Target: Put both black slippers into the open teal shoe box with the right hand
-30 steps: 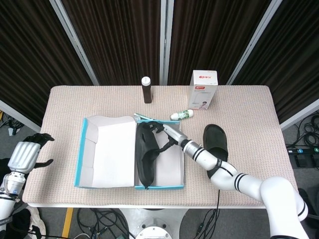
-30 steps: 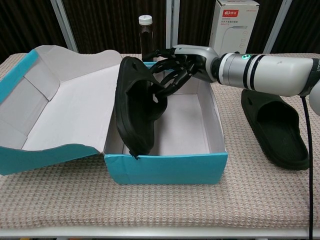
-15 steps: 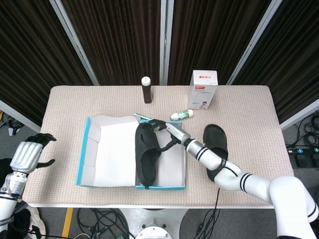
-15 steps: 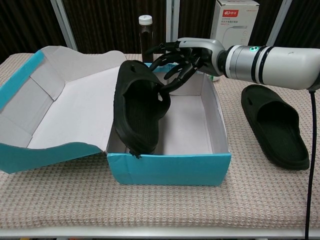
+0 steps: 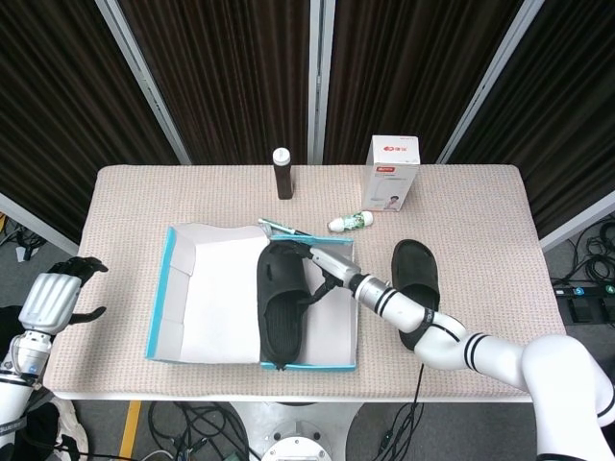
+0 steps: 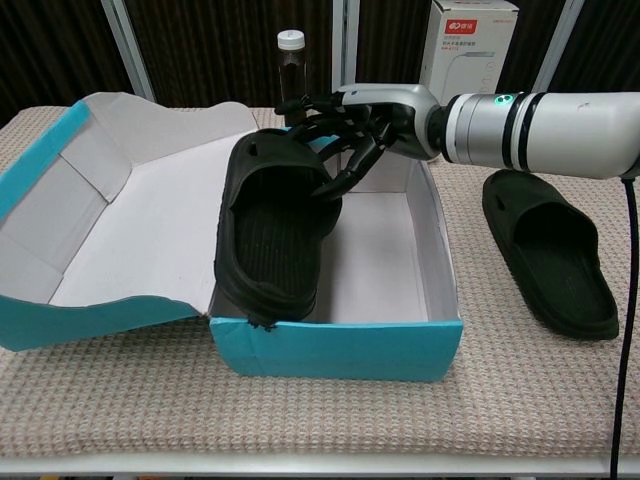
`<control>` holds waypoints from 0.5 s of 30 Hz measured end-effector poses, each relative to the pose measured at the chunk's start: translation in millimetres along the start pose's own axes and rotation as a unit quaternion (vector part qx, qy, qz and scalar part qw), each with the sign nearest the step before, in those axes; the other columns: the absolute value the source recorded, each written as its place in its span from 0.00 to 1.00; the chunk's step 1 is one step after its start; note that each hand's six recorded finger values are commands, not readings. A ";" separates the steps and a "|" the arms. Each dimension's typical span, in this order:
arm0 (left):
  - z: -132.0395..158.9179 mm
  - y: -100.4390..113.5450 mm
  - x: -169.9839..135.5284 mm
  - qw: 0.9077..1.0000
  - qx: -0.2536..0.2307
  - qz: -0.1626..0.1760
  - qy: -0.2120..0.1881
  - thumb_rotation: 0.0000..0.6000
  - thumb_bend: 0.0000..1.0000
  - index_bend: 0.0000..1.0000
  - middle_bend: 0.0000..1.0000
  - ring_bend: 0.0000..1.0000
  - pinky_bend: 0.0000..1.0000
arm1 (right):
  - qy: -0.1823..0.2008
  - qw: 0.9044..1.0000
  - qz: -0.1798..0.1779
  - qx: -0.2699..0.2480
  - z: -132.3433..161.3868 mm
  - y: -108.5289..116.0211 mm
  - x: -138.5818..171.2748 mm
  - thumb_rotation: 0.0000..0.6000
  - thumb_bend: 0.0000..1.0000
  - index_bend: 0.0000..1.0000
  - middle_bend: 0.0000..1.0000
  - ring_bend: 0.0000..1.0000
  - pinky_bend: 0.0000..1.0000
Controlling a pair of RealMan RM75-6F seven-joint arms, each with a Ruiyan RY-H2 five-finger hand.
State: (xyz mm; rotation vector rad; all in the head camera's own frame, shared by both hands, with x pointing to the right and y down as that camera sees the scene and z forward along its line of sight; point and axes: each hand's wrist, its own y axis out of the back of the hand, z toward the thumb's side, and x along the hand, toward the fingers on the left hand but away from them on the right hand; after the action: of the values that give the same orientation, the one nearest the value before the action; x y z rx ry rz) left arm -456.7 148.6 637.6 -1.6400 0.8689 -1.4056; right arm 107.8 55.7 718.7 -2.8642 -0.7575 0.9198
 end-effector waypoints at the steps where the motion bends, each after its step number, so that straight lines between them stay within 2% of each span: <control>1: 0.1 0.4 -0.1 1.000 0.000 0.001 0.000 1.00 0.13 0.32 0.26 0.22 0.32 | 0.003 1.000 -0.001 0.001 1.3 0.8 0.3 1.00 0.00 0.02 0.13 0.00 0.12; 9: 1.4 -0.4 0.2 1.000 0.000 0.000 -0.001 1.00 0.13 0.32 0.26 0.22 0.32 | 0.006 1.000 -0.004 0.007 4.7 3.6 3.9 1.00 0.00 0.02 0.08 0.00 0.09; 12: 1.3 -0.3 0.1 1.000 0.001 0.000 -0.001 1.00 0.13 0.32 0.26 0.22 0.32 | 0.017 1.000 -0.011 -0.004 9.1 5.1 4.6 1.00 0.00 0.01 0.11 0.00 0.09; 15: 1.2 -0.1 0.2 1.000 0.001 0.001 -0.001 1.00 0.13 0.32 0.26 0.22 0.32 | 0.041 0.999 -0.029 -0.014 18.4 8.6 5.7 1.00 0.00 0.01 0.17 0.03 0.14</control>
State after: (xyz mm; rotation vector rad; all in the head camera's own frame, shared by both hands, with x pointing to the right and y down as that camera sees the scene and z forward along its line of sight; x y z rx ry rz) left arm -455.5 148.6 637.7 -1.6385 0.8678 -1.4031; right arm 105.3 48.8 698.8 -2.8660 -0.8464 0.7859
